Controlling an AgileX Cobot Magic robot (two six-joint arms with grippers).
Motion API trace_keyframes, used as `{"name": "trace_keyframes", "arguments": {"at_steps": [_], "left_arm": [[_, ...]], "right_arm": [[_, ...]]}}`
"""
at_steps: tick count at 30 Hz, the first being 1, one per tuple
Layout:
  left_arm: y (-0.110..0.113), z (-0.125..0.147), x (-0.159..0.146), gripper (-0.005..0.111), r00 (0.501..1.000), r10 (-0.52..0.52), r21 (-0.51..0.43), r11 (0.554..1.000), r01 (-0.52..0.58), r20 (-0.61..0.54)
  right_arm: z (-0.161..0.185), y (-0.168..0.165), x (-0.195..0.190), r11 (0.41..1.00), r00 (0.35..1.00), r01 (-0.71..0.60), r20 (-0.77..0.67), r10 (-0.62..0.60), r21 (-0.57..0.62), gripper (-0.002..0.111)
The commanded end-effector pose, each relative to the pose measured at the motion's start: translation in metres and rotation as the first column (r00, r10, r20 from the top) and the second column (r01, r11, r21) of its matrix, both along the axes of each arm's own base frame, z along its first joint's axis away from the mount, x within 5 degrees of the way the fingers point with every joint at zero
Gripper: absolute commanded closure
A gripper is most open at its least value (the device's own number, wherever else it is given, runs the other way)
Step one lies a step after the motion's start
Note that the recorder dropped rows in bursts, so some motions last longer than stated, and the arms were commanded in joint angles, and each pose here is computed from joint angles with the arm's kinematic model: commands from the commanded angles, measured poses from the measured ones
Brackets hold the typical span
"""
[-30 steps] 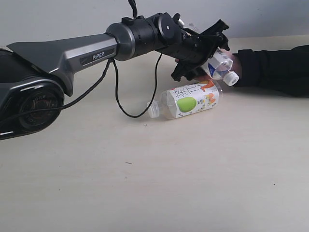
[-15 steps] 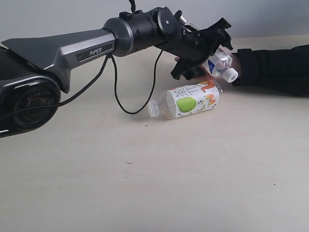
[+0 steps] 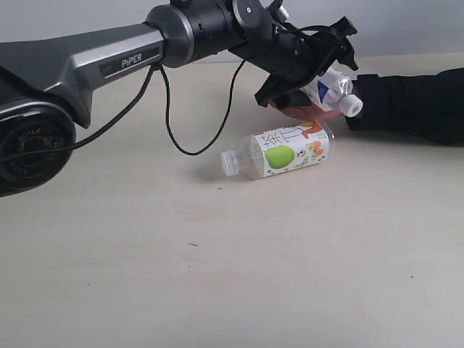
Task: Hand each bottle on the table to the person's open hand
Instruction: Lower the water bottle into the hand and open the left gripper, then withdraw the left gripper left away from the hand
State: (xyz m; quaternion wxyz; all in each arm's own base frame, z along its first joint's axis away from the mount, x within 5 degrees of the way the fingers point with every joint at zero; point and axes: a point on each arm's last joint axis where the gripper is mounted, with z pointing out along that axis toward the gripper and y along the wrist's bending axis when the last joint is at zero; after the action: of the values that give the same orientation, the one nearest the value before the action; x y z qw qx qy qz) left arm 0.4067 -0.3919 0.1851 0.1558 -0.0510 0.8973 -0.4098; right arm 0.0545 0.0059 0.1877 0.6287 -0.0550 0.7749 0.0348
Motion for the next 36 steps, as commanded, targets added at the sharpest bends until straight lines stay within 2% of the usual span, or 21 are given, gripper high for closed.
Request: {"name": "trace_keyframes", "arguments": {"at_steps": [1, 6, 9, 13, 17, 18, 25, 28, 33, 35, 36], "left_arm": [[0.005, 0.027, -0.004, 0.024, 0.997, -0.057, 0.014, 0.998, 0.056, 0.055], [0.009, 0.042, -0.012, 0.025, 0.987, -0.142, 0.064, 0.989, 0.137, 0.077], [0.012, 0.051, -0.017, 0.033, 0.976, -0.195, 0.112, 0.976, 0.184, 0.095], [0.017, 0.061, -0.025, 0.059, 0.964, -0.254, 0.152, 0.959, 0.24, 0.08], [0.023, 0.074, -0.034, 0.1, 0.94, -0.332, 0.194, 0.93, 0.313, 0.074], [0.024, 0.078, -0.037, 0.106, 0.932, -0.354, 0.205, 0.921, 0.333, 0.076], [0.036, 0.108, -0.052, 0.107, 0.857, -0.497, 0.284, 0.848, 0.447, 0.136], [0.045, 0.125, -0.063, 0.107, 0.804, -0.571, 0.337, 0.799, 0.498, 0.166], [0.059, 0.134, -0.077, 0.107, 0.743, -0.639, 0.398, 0.746, 0.535, 0.198], [0.068, 0.135, -0.086, 0.107, 0.695, -0.678, 0.438, 0.714, 0.546, 0.239], [0.072, 0.132, -0.09, 0.107, 0.694, -0.678, 0.444, 0.713, 0.543, 0.242]], "right_arm": [[0.0, 0.0, 0.0, 1.0, 1.0, 0.002, 0.013, -0.002, -0.003, 0.108], [0.0, 0.0, 0.0, 1.0, 1.0, 0.002, 0.013, -0.002, -0.003, 0.108], [0.0, 0.0, 0.0, 1.0, 1.0, 0.002, 0.013, -0.002, -0.003, 0.108], [0.0, 0.0, 0.0, 1.0, 1.0, 0.002, 0.013, -0.002, -0.003, 0.108], [0.0, 0.0, 0.0, 1.0, 1.0, 0.002, 0.013, -0.002, -0.003, 0.108], [0.0, 0.0, 0.0, 1.0, 1.0, 0.002, 0.013, -0.002, -0.003, 0.108], [0.0, 0.0, 0.0, 1.0, 1.0, 0.002, 0.013, -0.002, -0.003, 0.108], [0.0, 0.0, 0.0, 1.0, 1.0, 0.002, 0.013, -0.002, -0.003, 0.108], [0.0, 0.0, 0.0, 1.0, 1.0, 0.002, 0.013, -0.002, -0.003, 0.108], [0.0, 0.0, 0.0, 1.0, 1.0, 0.002, 0.013, -0.002, -0.003, 0.108], [0.0, 0.0, 0.0, 1.0, 1.0, 0.002, 0.013, -0.002, -0.003, 0.108]]}}
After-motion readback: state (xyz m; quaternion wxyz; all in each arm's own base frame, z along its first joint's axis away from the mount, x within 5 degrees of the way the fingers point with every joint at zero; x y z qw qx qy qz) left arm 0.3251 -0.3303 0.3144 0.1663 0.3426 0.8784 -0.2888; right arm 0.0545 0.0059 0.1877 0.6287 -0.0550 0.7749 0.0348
